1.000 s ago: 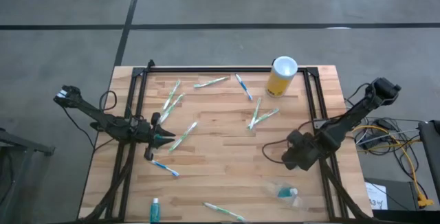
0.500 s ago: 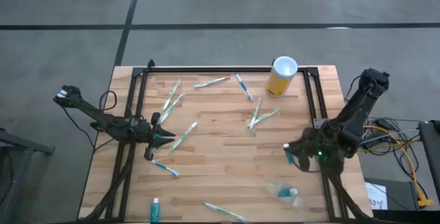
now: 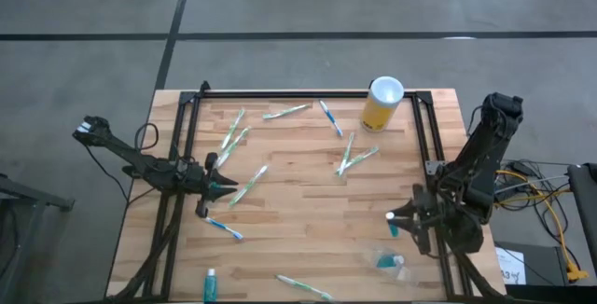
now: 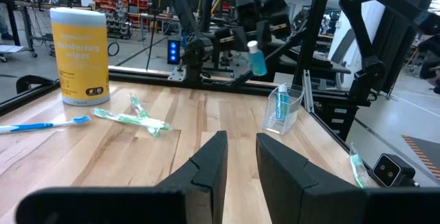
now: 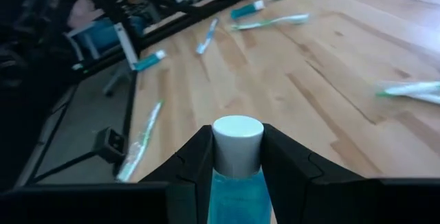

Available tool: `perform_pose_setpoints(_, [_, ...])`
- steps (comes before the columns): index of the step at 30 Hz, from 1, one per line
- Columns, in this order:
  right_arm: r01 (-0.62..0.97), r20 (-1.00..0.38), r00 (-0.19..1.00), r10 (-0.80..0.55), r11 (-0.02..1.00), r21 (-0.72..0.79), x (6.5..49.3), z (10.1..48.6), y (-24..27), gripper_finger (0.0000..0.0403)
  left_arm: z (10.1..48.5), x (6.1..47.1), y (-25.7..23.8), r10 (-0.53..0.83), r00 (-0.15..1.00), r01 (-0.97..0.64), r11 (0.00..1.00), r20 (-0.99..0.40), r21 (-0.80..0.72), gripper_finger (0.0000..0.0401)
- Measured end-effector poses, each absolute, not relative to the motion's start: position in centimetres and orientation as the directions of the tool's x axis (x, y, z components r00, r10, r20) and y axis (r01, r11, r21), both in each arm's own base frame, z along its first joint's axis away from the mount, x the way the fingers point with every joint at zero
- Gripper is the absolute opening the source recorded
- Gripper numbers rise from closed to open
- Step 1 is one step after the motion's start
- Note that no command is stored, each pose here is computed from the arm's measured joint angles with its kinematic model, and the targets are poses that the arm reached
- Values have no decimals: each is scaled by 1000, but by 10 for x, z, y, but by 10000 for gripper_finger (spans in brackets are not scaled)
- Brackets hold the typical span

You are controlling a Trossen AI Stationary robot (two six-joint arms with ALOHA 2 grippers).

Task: Pick & Place toothbrushing station
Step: Put the blue mouthwash into the transparent organizer

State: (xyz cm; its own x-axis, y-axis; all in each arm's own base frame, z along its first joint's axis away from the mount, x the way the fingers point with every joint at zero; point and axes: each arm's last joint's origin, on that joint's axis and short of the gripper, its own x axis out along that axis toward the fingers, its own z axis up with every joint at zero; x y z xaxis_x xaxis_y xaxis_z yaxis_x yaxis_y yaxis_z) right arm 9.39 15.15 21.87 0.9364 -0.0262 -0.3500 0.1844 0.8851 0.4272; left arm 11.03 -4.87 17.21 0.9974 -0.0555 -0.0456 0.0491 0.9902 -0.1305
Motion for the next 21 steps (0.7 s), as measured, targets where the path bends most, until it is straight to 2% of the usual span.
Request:
perform_pose_setpoints(14, [68,-330,941,77,911,406,98,203,190,97,172,110,-49,-55,997,49,990,-46,-130,83])
perform_pose_setpoints(21, [61,-293,954,63,916,396,100,190,207,98,172,110,-49,-55,997,49,990,-46,-130,83])
